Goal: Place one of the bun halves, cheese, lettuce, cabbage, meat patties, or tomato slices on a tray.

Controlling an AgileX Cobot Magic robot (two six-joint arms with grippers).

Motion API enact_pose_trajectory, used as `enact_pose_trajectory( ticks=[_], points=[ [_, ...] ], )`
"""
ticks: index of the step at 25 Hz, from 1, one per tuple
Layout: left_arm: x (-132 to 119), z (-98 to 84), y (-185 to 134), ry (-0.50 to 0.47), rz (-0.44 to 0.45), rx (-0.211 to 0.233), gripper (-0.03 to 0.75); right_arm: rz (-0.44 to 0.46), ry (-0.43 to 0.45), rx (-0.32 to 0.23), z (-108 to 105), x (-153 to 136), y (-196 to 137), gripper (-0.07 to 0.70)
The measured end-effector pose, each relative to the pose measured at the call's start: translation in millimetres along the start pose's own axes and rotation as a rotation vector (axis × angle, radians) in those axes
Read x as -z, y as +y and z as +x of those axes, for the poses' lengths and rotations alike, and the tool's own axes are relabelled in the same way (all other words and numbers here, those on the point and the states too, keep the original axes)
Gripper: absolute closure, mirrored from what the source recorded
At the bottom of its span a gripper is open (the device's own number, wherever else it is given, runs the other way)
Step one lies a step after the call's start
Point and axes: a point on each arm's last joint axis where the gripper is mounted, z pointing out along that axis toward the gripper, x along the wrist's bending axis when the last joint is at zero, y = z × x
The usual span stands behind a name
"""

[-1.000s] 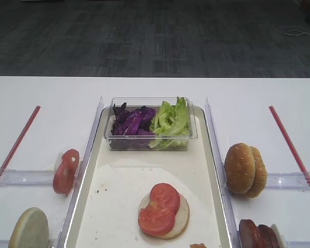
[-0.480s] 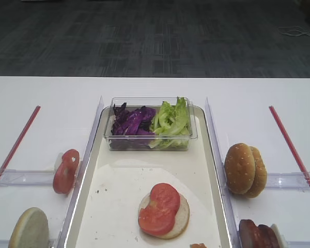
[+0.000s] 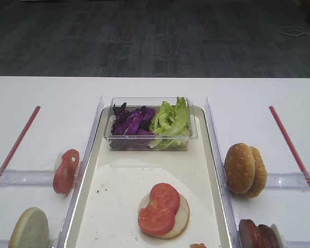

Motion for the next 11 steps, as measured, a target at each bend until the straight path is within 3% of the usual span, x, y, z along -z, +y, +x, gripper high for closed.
enact_pose_trajectory(
  ticks=[11],
  points=[
    [0.0, 0.2, 0.0, 0.002, 0.000, -0.001, 0.470, 0.000, 0.000, 0.000, 0.0, 0.0, 0.0, 0.430]
  ],
)
